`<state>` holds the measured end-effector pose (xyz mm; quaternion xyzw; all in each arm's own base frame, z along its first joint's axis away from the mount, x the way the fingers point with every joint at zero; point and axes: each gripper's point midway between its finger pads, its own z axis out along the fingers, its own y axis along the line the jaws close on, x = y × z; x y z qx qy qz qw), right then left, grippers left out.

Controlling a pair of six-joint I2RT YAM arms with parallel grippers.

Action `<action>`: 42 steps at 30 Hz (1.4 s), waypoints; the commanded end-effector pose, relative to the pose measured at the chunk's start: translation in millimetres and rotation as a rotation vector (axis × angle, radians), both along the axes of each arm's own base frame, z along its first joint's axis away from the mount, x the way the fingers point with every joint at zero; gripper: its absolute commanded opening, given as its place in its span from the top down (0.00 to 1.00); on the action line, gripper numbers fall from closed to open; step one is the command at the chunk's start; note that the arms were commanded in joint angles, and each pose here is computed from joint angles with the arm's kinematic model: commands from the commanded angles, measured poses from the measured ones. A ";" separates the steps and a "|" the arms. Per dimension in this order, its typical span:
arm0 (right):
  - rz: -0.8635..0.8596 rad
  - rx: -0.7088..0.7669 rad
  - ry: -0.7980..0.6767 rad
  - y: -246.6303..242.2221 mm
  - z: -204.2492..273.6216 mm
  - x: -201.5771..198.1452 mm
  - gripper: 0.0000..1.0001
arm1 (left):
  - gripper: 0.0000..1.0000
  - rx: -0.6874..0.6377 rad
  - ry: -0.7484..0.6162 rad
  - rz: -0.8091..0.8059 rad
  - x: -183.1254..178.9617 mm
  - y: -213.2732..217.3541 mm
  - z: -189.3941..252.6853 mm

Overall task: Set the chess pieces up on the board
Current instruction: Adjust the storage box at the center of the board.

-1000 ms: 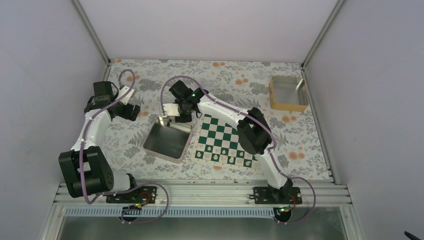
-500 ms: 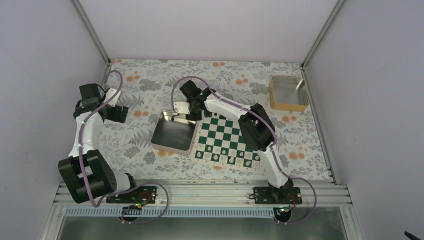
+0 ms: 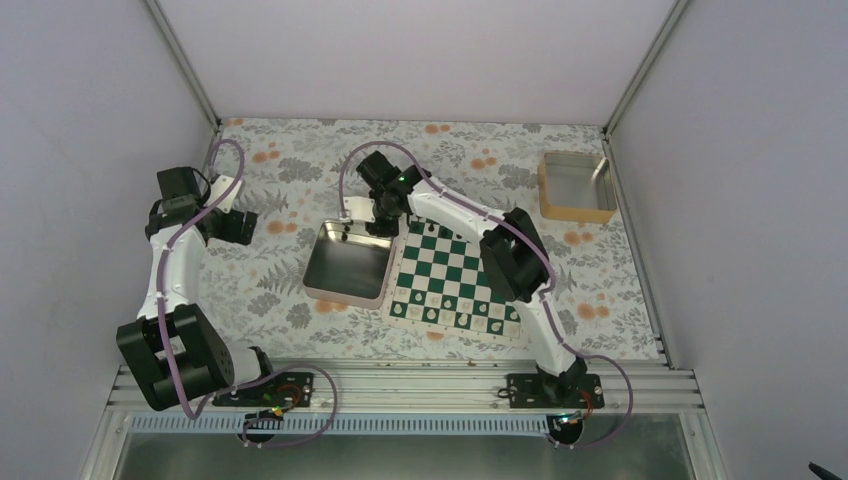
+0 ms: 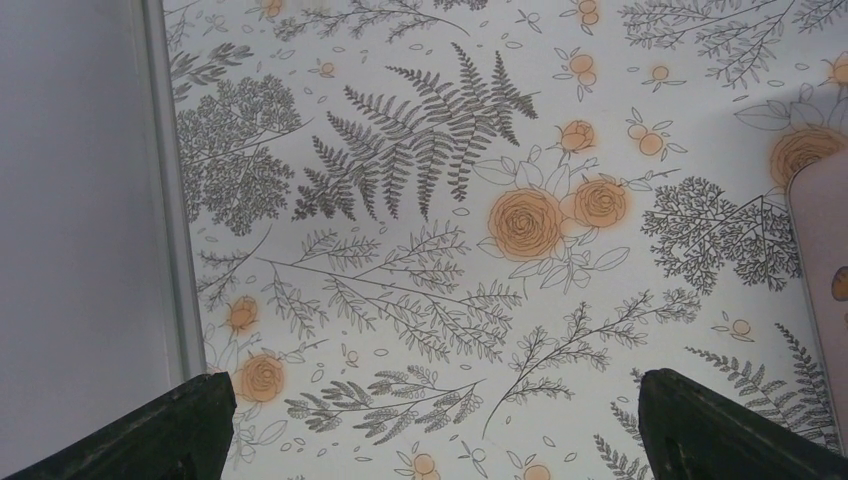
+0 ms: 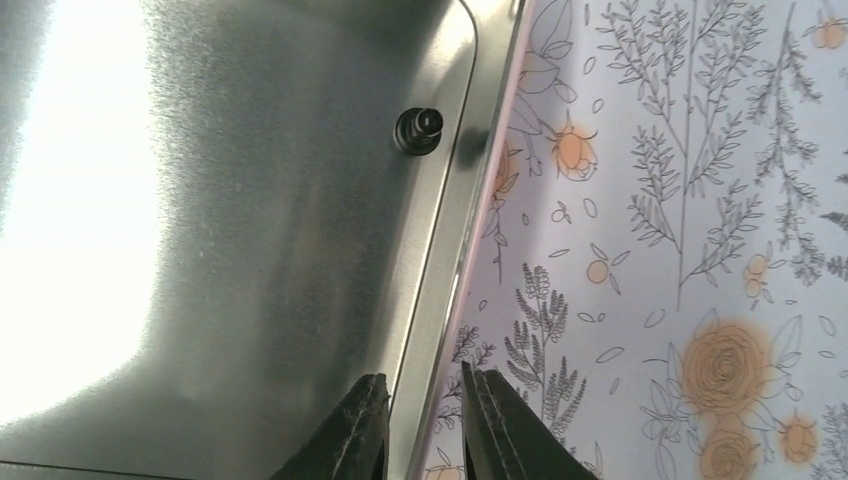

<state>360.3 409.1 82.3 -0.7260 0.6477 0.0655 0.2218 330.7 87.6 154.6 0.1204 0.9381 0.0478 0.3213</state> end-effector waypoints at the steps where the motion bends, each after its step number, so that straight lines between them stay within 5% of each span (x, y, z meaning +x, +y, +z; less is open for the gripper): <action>1: -0.007 -0.009 0.062 5.2 -10.0 -9.8 0.78 | 0.00 -0.033 -0.019 -0.015 -0.1 -5.8 5.4; 17: -0.031 0.005 0.056 18.7 -13.4 -0.1 0.74 | 0.00 -0.079 -0.041 -0.062 10.4 -13.9 1.9; 23: -0.036 -0.001 0.056 21.7 -19.6 4.1 0.85 | 0.00 -0.079 -0.050 -0.090 25.9 -11.7 4.5; 42: 0.085 0.049 -0.013 95.1 -21.2 -24.0 0.95 | 0.00 -0.076 -0.069 -0.130 40.0 -10.5 -4.3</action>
